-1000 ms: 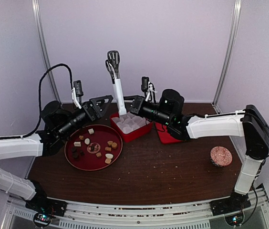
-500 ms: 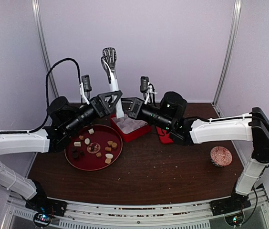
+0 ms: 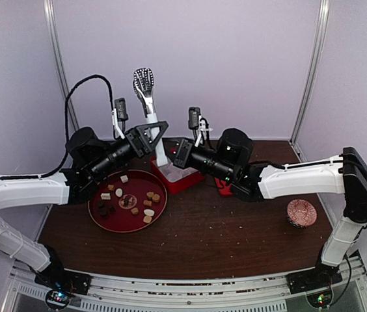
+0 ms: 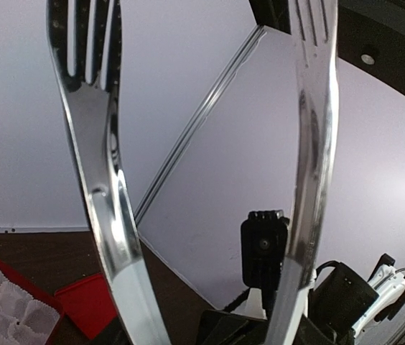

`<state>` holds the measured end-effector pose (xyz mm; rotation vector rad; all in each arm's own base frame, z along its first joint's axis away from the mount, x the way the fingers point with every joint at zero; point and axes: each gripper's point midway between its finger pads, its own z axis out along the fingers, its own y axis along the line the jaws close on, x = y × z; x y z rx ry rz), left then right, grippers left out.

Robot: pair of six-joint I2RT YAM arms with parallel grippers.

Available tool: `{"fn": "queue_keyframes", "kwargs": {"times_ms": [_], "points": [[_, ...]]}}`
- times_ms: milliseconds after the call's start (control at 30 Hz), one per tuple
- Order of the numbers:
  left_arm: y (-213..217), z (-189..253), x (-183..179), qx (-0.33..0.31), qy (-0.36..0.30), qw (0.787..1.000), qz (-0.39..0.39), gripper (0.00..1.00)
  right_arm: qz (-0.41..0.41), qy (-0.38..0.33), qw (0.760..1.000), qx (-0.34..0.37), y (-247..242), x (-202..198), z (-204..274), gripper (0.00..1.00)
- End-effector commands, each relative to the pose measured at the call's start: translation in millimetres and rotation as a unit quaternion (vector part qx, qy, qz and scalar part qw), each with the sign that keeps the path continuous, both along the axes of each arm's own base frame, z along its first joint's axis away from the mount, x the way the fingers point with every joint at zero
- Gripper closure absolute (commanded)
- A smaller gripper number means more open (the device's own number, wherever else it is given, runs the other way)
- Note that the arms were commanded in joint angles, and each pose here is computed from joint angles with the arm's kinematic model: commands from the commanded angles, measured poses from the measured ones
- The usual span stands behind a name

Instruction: Pack the chocolate

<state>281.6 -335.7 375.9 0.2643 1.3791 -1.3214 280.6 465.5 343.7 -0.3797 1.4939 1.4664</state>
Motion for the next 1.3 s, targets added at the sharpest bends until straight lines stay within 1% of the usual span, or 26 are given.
{"fn": "queue_keyframes", "kwargs": {"times_ms": [0,300,367,433,500,567,633,733,867,967,1033,1133,1267], "points": [[-5,18,-7,-0.015,-0.024,0.999,-0.018,0.46,-0.005,-0.032,0.999,0.042,-12,-10,26,1.00],[-6,16,-7,0.004,-0.023,1.000,-0.018,0.65,-0.003,-0.032,0.998,0.060,-14,-10,26,1.00],[-6,16,-7,0.017,-0.028,0.999,-0.014,0.69,-0.004,-0.033,0.998,0.061,-15,-10,25,0.94],[-5,15,-6,0.032,-0.031,0.999,-0.007,0.71,-0.009,-0.033,0.998,0.058,-17,-10,24,0.85],[-3,13,-6,0.047,-0.033,0.998,0.001,0.72,-0.015,-0.032,0.998,0.055,-19,-8,22,0.75],[-1,12,-6,0.064,-0.036,0.997,0.007,0.72,-0.029,-0.029,0.998,0.049,-25,-3,19,0.60],[2,12,-7,0.077,-0.039,0.996,0.013,0.72,-0.052,-0.025,0.997,0.046,-38,5,17,0.47],[6,5,-7,0.108,-0.039,0.993,0.025,0.73,-0.085,-0.018,0.996,0.032,-61,19,10,0.35],[9,-13,-3,0.178,-0.035,0.983,0.040,0.73,-0.109,-0.004,0.994,0.005,-85,28,8,0.24],[10,-25,2,0.230,-0.030,0.971,0.049,0.74,-0.104,0.003,0.994,-0.026,-85,22,12,0.16],[10,-34,4,0.260,-0.025,0.964,0.050,0.74,-0.097,0.015,0.994,-0.047,-80,19,11,0.13],[8,-44,7,0.293,-0.017,0.955,0.047,0.75,-0.094,0.038,0.992,-0.073,-72,18,4,0.12],[6,-53,9,0.311,-0.008,0.949,0.043,0.75,-0.092,0.063,0.990,-0.087,-63,16,-5,0.12]]}}
